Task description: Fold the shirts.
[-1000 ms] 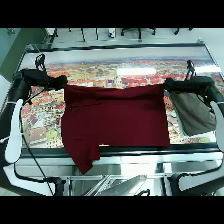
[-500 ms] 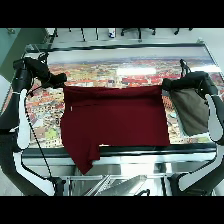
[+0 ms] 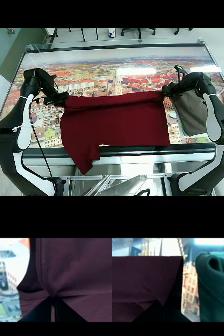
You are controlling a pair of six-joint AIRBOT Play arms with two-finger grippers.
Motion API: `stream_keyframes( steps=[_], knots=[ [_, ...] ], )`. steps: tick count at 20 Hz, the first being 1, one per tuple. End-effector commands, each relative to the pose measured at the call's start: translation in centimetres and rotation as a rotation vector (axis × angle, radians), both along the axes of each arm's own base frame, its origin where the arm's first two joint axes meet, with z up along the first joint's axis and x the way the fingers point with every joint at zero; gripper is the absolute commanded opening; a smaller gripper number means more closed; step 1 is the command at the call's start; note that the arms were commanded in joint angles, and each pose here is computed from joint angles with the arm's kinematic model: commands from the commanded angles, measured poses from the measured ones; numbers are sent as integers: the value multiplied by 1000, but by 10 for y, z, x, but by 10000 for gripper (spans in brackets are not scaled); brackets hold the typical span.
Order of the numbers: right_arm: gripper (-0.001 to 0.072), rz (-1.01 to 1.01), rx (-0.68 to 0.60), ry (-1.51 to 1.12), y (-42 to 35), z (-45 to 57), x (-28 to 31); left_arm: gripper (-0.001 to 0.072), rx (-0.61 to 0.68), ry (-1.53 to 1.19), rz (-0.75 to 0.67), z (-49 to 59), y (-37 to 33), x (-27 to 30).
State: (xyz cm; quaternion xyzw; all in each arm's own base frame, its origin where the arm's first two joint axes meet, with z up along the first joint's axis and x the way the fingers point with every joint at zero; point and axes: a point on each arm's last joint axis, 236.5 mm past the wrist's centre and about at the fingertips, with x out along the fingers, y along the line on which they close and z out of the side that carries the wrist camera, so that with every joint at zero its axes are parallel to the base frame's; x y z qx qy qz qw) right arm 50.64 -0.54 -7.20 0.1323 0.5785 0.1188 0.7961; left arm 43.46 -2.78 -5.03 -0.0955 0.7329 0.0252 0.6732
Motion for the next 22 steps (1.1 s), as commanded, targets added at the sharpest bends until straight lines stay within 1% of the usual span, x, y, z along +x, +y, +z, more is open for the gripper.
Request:
stream_keyframes(
  steps=[1, 15, 16, 17, 18, 19, 20, 22],
  knots=[
    [26, 16, -34, 16, 0, -4, -3, 16, 37, -7, 11, -21, 6, -1],
    [28, 11, -29, 56, 5, -20, -6, 17, 26, -95, 17, -26, 1, 20],
    [56, 10, -25, 56, 6, -19, -6, 17, 25, -99, 12, -26, -2, 21],
    [202, 10, -15, 58, 8, -18, -7, 17, 26, -97, 5, -26, -4, 20],
    [307, 11, -7, 61, 9, -17, -8, 101, 23, -93, 3, -26, -6, 19],
    [310, 16, -5, 67, 10, -14, -10, 417, 7, -81, 0, -25, -12, 16],
    [310, 13, 1, 78, 11, -10, -13, 687, -8, -65, 9, -22, -16, 13],
    [311, -7, 12, 80, 9, 7, -17, 693, -14, -7, 8, -9, -16, 2]
  ],
)
